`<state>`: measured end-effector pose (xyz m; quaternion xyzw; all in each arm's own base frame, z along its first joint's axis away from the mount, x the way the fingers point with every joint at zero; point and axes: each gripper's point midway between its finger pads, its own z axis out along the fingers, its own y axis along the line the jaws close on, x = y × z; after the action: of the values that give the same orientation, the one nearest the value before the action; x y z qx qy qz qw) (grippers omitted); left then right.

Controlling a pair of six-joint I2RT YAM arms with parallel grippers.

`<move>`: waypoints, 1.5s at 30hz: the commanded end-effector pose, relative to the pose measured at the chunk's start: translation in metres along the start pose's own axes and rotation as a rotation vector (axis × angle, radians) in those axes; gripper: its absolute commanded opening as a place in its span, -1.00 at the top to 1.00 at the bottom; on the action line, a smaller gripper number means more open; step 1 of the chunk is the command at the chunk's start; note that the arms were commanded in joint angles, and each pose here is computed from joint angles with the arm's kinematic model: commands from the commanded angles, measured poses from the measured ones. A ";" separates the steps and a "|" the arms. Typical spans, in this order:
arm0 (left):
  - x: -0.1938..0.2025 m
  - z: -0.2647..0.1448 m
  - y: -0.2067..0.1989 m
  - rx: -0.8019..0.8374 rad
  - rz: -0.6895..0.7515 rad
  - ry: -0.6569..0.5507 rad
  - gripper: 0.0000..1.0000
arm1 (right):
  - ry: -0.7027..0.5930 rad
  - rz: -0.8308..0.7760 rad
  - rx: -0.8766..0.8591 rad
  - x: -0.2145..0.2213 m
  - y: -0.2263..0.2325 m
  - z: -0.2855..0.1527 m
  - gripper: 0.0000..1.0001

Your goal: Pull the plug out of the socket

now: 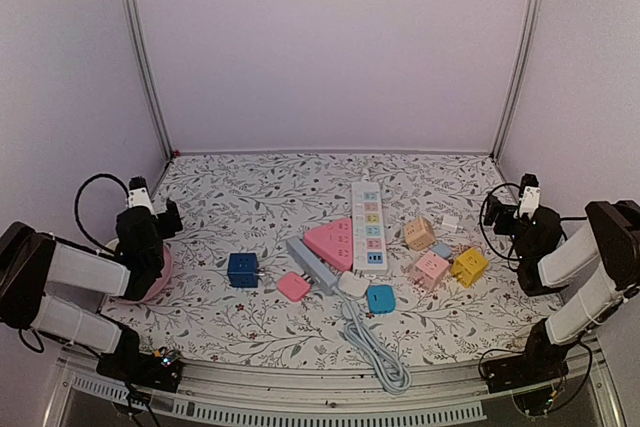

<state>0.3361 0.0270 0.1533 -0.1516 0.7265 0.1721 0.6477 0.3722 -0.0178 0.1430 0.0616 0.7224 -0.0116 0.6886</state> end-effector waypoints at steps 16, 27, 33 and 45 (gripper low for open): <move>-0.031 0.009 -0.031 0.213 0.079 -0.173 -0.95 | -0.052 -0.026 -0.029 -0.015 0.006 0.005 -0.98; -0.024 0.005 -0.017 0.212 0.042 -0.257 -0.94 | -0.053 -0.026 -0.030 -0.015 0.007 0.005 -0.98; -0.017 0.013 -0.019 0.213 0.038 -0.207 -0.95 | -0.052 -0.026 -0.031 -0.015 0.007 0.005 -0.98; -0.015 0.020 -0.020 0.211 0.037 -0.187 -0.95 | -0.052 -0.025 -0.030 -0.015 0.007 0.006 -0.98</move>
<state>0.3595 0.0150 0.1564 -0.0455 0.6898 0.1238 0.7119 0.3747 -0.0159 0.1506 0.0496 0.7141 -0.0155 0.6981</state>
